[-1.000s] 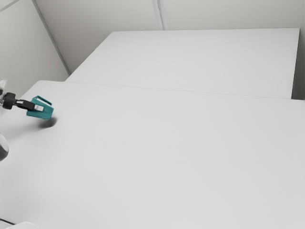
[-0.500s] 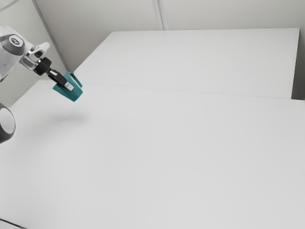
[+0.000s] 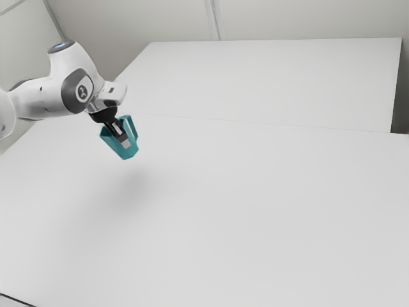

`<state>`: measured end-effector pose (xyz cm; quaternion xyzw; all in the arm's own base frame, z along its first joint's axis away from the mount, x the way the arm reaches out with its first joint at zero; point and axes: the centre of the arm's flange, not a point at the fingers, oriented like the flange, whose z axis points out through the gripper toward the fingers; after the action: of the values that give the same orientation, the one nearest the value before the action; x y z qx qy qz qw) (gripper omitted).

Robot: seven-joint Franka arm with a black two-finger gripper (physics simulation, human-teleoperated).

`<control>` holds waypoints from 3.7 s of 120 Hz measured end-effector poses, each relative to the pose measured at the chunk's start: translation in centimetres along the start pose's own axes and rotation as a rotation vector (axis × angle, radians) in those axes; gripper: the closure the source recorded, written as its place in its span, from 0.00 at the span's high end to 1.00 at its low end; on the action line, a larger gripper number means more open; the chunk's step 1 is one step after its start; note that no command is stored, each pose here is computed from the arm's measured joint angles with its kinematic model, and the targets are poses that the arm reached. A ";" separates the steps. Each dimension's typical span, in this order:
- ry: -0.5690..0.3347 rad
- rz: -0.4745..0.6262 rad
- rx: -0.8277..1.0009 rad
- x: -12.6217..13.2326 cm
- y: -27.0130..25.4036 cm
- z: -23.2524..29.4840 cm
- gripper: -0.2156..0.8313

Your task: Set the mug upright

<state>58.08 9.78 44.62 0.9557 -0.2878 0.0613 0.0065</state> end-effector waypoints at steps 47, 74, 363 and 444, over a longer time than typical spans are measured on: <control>0.035 -0.047 0.091 -2.1 5.2 2.8 0.04; 0.033 -0.108 0.093 -3.9 5.4 5.3 0.04; -0.039 -0.232 0.057 -6.5 9.8 6.7 0.49; -0.058 -0.298 0.044 6.0 0.4 -9.0 0.72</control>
<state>61.79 6.53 54.31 0.9891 -0.1415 0.0384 -0.0135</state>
